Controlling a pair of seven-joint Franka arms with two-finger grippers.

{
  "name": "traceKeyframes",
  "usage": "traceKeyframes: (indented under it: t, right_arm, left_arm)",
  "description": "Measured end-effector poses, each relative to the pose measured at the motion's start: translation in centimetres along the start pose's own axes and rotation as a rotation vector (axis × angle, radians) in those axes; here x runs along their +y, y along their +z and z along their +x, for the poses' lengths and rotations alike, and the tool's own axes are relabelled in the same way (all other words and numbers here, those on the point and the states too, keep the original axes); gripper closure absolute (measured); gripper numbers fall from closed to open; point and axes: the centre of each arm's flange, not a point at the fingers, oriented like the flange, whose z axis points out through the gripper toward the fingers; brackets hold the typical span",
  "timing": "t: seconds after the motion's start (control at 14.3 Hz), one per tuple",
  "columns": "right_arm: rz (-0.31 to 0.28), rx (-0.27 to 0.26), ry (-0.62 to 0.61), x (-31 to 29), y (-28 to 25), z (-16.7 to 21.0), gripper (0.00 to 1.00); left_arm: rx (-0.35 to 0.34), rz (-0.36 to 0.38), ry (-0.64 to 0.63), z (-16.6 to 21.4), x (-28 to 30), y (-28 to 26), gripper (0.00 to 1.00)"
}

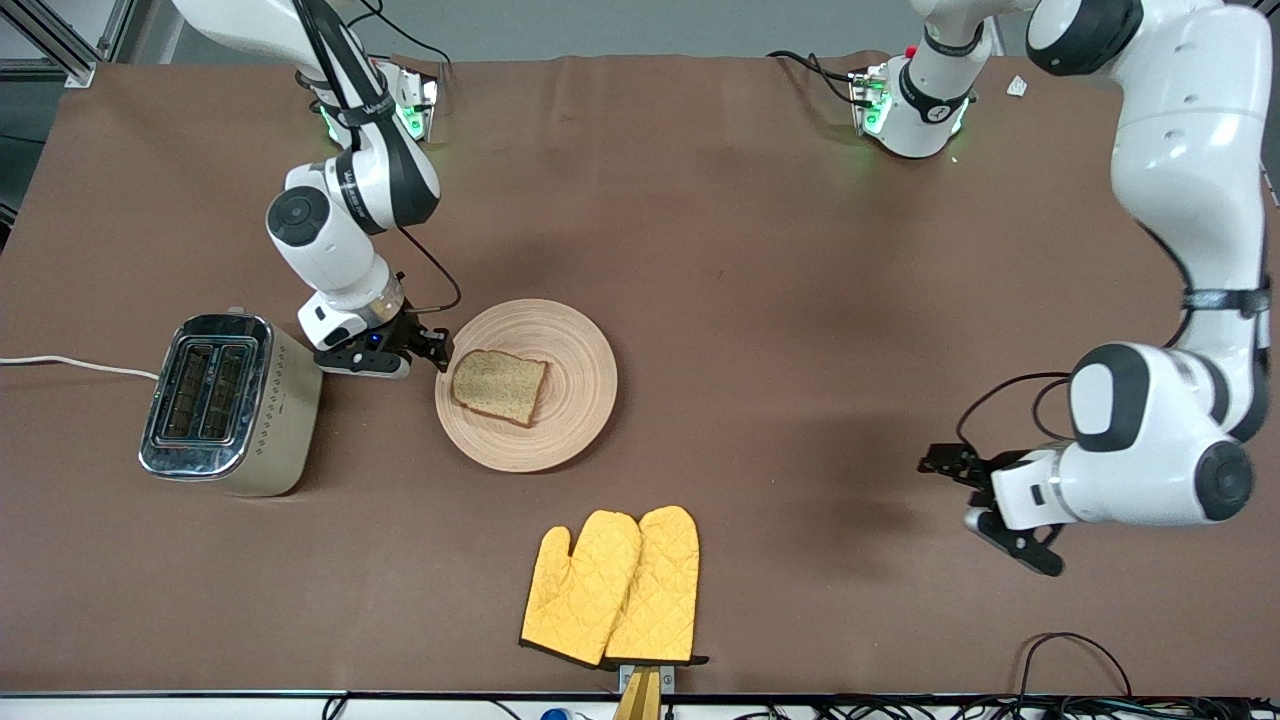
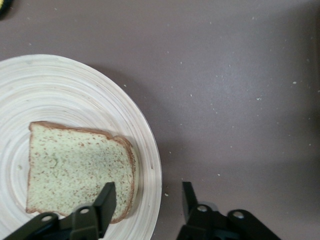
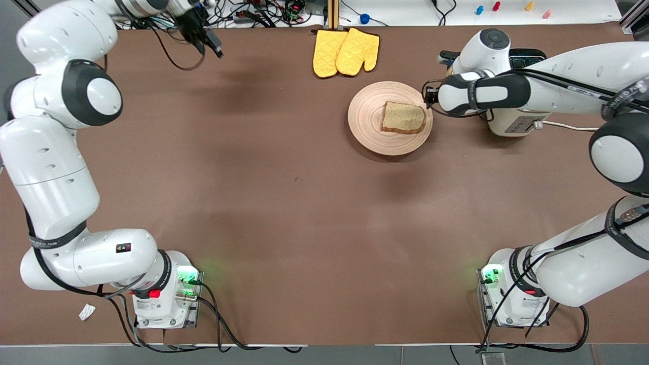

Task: Move plate and put bread in toaster

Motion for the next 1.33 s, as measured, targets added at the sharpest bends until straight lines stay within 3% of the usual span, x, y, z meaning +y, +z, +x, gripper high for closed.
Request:
traceKeyframes:
  t: [0.21,0.42,0.7,1.05,1.33]
  right_arm:
    - [-0.009,0.017,0.002,-0.7,2.1,-0.6,0.43]
    - [-0.017,0.018,0.000,-1.4,3.4,-1.2,0.48]
    - [-0.015,0.017,0.022,-2.0,3.4,-1.6,0.49]
    - [-0.014,0.014,0.035,-2.7,3.6,-2.1,0.51]
    - [-0.024,0.017,0.039,-3.0,5.0,-2.7,0.54]
  left_arm:
    - [0.078,0.167,-0.023,-0.7,1.4,-9.9,0.00]
    - [0.150,0.246,-0.022,-2.7,4.5,-19.2,0.00]
    - [0.170,0.281,-0.077,-5.1,8.2,-25.2,0.00]
    - [0.180,0.278,-0.378,-8.4,12.1,-29.8,0.00]
    - [0.193,0.297,-0.417,-10.5,15.0,-31.4,0.00]
